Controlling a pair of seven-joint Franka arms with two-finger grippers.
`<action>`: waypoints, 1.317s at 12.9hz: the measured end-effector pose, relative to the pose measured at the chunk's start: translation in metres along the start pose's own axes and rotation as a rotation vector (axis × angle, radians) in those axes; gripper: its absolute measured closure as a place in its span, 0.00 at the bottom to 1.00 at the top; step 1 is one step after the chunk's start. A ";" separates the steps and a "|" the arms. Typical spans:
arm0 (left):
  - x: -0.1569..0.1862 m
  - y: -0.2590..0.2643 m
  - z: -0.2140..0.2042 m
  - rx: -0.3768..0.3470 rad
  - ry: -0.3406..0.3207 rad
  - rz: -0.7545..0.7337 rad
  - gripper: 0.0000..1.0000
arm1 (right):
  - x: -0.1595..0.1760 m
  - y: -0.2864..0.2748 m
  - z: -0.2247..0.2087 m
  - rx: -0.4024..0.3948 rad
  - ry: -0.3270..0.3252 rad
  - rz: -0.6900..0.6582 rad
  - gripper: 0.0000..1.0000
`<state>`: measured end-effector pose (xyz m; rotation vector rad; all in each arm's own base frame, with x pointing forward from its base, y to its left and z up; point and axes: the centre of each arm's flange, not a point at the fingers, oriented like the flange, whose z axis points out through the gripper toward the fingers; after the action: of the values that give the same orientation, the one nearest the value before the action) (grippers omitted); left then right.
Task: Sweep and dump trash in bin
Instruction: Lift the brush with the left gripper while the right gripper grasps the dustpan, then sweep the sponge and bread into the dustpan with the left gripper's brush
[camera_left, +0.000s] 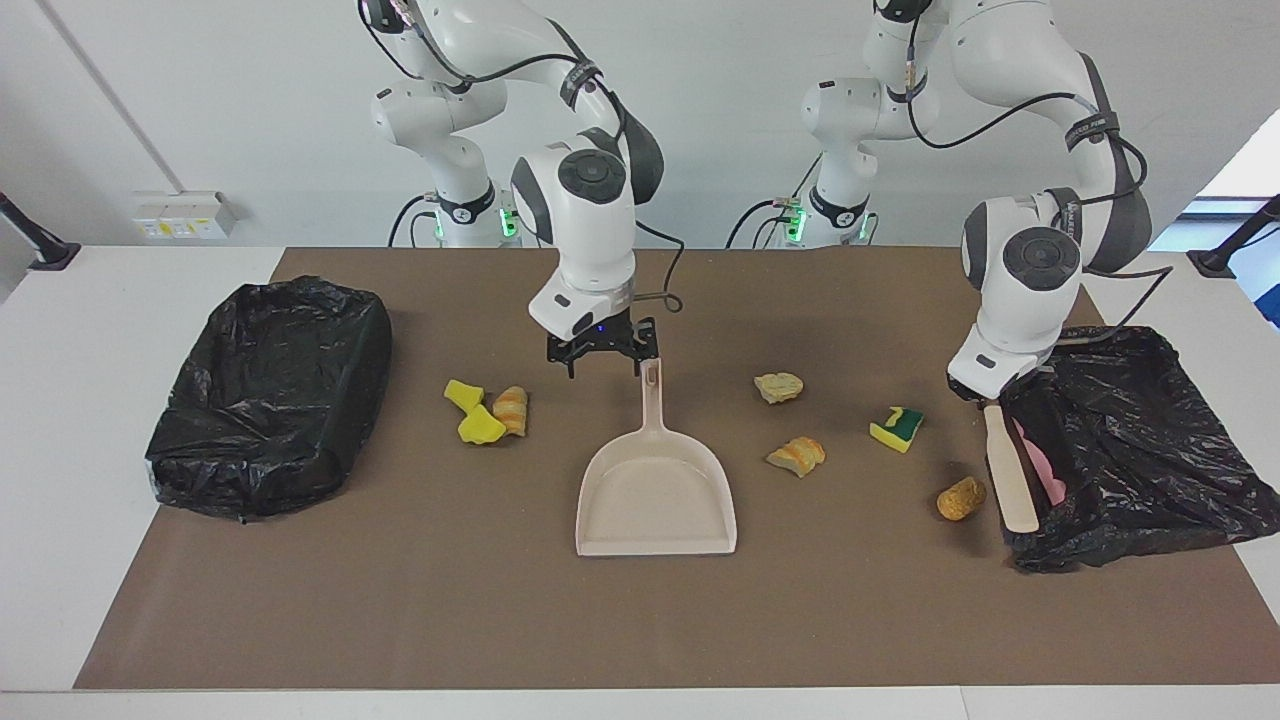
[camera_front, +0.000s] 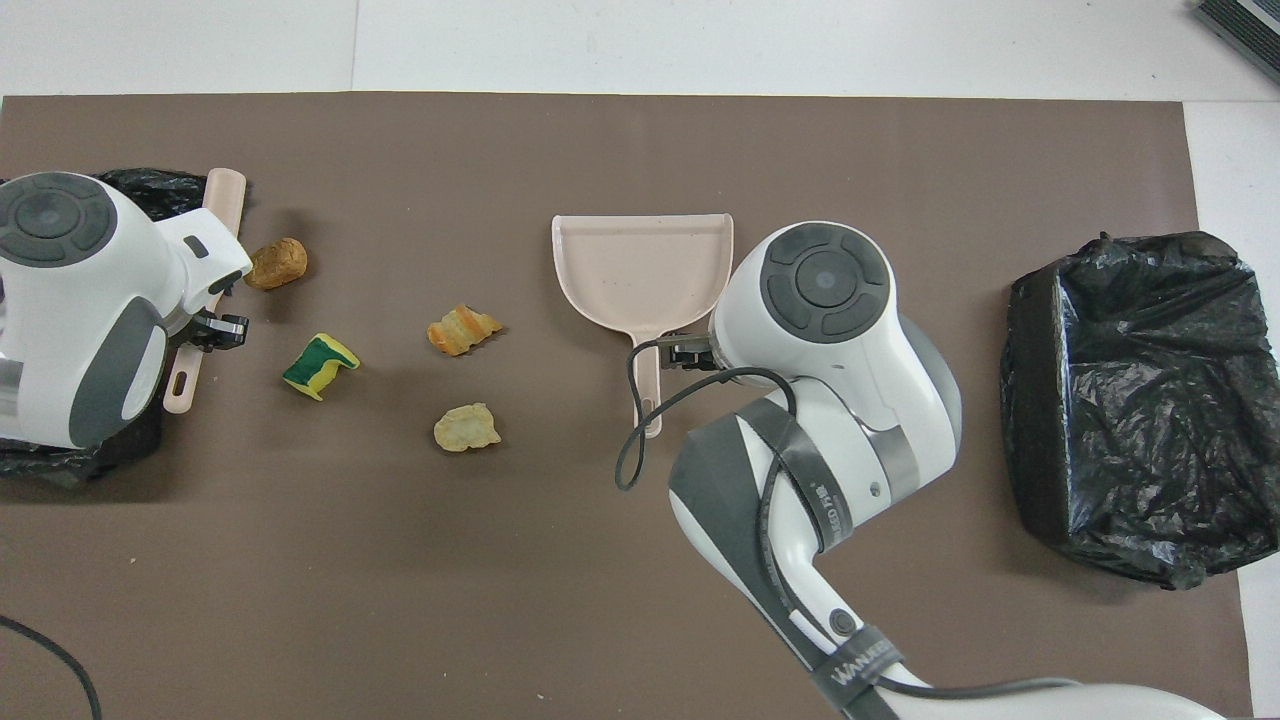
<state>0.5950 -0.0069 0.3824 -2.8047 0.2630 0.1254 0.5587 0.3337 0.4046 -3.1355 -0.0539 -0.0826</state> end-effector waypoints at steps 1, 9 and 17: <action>-0.003 -0.002 0.006 -0.002 -0.014 0.009 0.73 | -0.002 -0.016 0.014 0.010 0.014 -0.007 0.00; -0.021 0.067 0.006 -0.144 -0.049 0.054 0.73 | -0.012 -0.027 0.051 -0.004 -0.011 -0.024 0.04; -0.043 0.152 -0.036 -0.286 -0.084 0.124 0.73 | -0.022 -0.035 0.048 -0.009 -0.032 -0.134 0.68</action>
<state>0.5250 -0.1532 0.3745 -3.0549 0.4295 0.3330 0.5381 0.3680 0.3552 -3.1389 -0.2649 -0.0334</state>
